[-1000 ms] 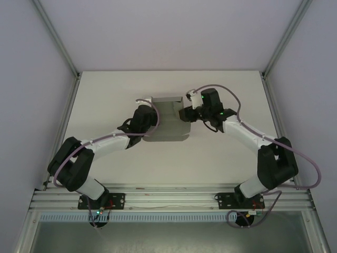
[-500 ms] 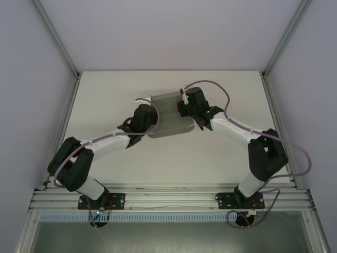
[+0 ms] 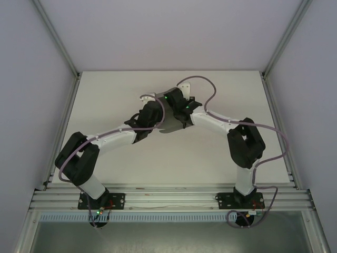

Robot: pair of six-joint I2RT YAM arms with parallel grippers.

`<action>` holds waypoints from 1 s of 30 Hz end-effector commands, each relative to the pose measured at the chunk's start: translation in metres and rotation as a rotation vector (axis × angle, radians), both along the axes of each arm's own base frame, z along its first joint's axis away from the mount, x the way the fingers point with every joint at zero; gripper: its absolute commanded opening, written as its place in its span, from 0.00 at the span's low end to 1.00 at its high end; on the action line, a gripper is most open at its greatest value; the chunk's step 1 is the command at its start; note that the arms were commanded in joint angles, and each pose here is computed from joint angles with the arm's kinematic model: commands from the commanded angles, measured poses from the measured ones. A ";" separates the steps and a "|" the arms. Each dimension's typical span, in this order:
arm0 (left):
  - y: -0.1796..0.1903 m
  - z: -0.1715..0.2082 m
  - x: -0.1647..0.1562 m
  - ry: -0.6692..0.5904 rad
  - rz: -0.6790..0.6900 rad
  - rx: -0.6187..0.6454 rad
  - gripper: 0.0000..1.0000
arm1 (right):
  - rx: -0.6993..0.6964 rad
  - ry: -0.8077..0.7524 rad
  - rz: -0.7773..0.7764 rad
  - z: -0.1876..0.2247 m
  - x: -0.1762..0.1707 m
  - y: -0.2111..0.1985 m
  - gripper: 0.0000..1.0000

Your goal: Assemble paper box

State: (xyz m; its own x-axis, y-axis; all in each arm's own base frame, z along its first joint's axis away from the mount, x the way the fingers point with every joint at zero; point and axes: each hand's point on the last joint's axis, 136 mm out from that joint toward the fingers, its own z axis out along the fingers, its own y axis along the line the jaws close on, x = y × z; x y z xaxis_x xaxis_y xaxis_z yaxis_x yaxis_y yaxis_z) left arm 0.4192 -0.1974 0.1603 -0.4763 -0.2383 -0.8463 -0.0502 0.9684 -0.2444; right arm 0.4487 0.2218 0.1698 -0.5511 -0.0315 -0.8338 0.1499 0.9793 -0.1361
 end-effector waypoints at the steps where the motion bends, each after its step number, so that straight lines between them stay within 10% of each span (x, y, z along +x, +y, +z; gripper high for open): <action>1: 0.048 -0.003 -0.008 0.024 0.195 0.073 0.00 | -0.339 -0.149 -0.469 0.034 -0.003 -0.129 0.00; 6: 0.030 -0.001 -0.002 0.016 0.107 0.045 0.00 | 0.065 -0.067 0.007 0.007 0.011 -0.057 0.02; 11: 0.017 0.006 -0.002 -0.014 0.026 0.009 0.00 | 0.347 -0.123 0.485 0.030 -0.018 0.009 0.30; 25: 0.007 0.009 -0.007 -0.018 -0.042 0.005 0.00 | 0.343 -0.068 0.595 0.044 -0.048 0.003 0.61; 30: 0.008 0.009 -0.006 -0.020 -0.044 0.018 0.00 | 0.341 -0.059 0.606 0.045 -0.051 0.004 0.88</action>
